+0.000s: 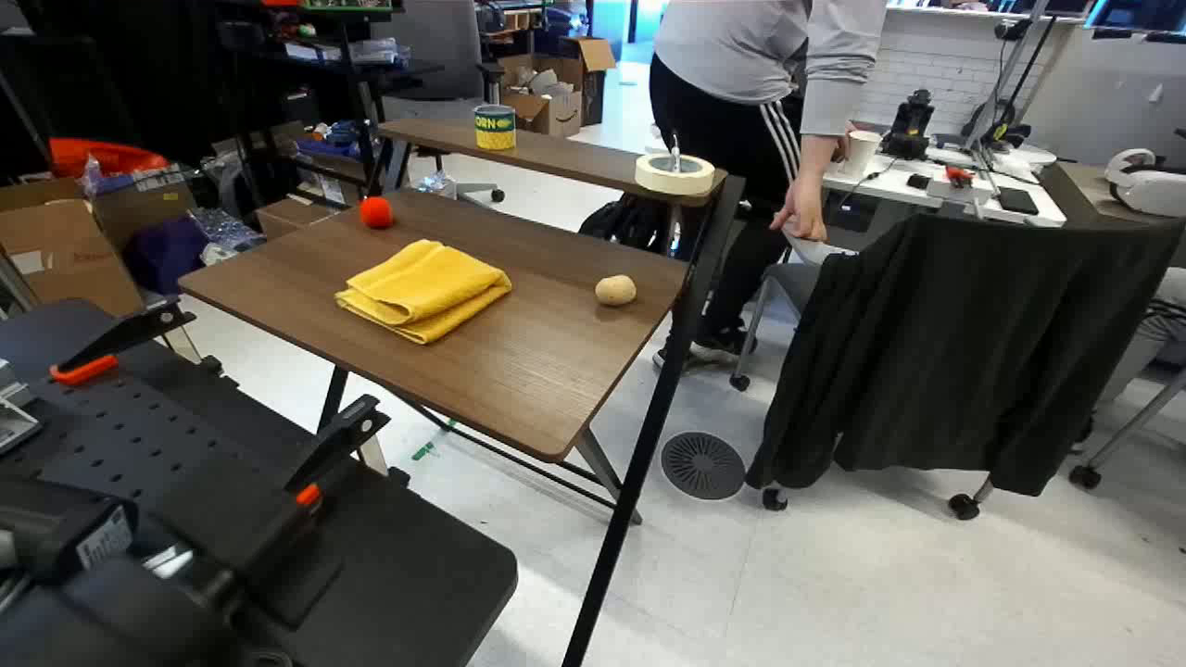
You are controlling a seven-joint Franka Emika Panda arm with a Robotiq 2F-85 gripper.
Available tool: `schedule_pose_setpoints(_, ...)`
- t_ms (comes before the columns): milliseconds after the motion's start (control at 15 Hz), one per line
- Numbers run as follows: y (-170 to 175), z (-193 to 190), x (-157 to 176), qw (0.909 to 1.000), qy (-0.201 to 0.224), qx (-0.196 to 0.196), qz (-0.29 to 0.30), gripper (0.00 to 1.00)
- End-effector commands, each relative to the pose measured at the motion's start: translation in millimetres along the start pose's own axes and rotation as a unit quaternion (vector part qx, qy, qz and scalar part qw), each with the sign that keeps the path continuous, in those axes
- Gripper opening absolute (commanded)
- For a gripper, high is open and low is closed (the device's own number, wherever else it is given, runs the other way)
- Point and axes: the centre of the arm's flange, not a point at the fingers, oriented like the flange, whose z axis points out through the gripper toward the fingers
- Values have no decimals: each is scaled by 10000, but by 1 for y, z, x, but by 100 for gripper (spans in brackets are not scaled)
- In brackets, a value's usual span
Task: Move the small ball forward and wipe the table with a yellow towel
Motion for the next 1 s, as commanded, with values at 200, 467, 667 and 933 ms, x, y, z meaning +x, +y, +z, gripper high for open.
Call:
schedule_pose_setpoints(200,0,-2,0,10000,19,3,-2,100)
schedule_pose_setpoints(467,0,-2,0,10000,19,3,-2,100)
schedule_pose_setpoints(667,-3,7,19,9998,48,56,195,100)
schedule_pose_setpoints(933,3,66,94,9913,64,-123,1310,100)
